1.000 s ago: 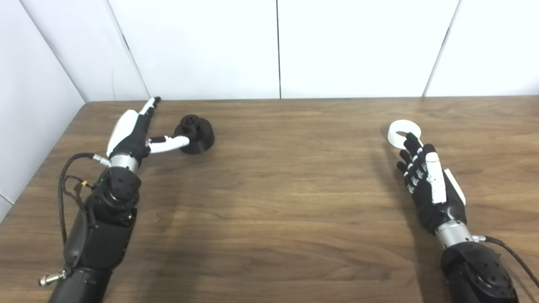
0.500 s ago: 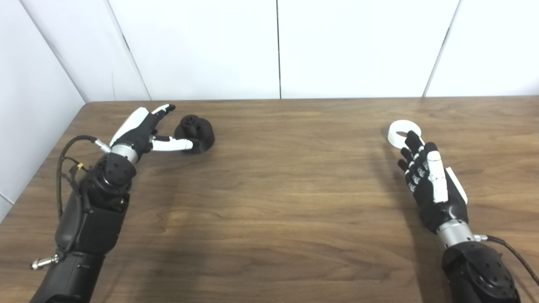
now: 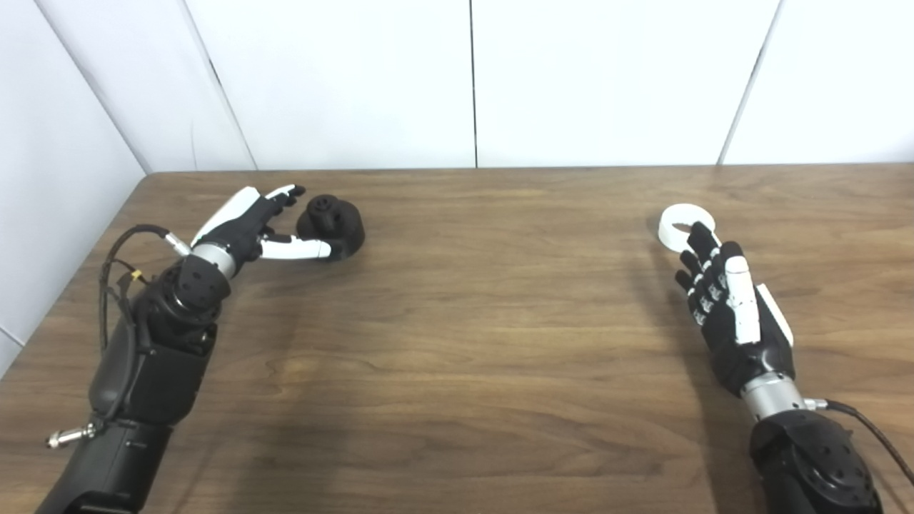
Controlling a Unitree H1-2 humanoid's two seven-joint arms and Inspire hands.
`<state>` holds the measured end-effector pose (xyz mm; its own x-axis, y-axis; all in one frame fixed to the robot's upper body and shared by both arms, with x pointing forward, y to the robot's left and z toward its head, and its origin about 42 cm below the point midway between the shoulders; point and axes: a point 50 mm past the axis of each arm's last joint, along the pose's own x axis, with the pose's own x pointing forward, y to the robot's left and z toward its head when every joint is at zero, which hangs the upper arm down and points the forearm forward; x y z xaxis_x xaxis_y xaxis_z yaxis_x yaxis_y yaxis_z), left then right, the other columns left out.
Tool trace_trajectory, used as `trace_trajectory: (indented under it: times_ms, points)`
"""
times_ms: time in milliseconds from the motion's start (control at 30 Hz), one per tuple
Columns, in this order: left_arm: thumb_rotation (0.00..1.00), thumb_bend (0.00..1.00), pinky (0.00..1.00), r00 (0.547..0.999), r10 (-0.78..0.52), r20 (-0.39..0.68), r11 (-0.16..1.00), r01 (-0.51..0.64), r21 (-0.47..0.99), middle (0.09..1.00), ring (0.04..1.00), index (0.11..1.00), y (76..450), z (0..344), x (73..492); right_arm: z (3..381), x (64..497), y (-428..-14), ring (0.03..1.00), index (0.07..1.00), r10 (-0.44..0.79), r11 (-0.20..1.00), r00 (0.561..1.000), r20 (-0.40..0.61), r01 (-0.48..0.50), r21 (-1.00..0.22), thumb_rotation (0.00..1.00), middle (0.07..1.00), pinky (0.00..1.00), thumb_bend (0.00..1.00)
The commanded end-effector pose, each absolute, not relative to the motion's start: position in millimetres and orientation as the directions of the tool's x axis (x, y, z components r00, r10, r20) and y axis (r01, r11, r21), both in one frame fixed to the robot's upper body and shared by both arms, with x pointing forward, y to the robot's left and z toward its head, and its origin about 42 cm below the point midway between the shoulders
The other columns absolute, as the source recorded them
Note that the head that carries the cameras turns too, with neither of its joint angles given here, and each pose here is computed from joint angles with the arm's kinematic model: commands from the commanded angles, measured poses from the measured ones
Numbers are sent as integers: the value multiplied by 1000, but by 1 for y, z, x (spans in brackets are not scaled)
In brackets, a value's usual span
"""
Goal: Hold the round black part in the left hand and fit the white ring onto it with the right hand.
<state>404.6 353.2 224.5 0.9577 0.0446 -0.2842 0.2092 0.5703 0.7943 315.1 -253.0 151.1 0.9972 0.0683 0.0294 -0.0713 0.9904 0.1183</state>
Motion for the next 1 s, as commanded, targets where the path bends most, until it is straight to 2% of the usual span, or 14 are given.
trace_trajectory:
  times_ms: [0, 500, 967]
  points:
    - [472, 1000, 851, 979, 57, -193, 542, 132, 830, 960, 964, 963, 360, 258, 417, 172, 320, -251, 1000, 970, 84, 989, 989, 121, -97, 111, 1000, 1000, 1000, 453]
    - [497, 1000, 879, 966, 84, -245, 515, 169, 841, 966, 981, 954, 365, 246, 434, 176, 316, -254, 1000, 963, 89, 988, 987, 136, -105, 112, 1000, 999, 1000, 457]
    - [471, 1000, 898, 959, 91, -269, 514, 187, 837, 971, 987, 962, 360, 243, 448, 180, 313, -256, 994, 956, 67, 993, 988, 137, -80, 88, 1000, 991, 1000, 485]
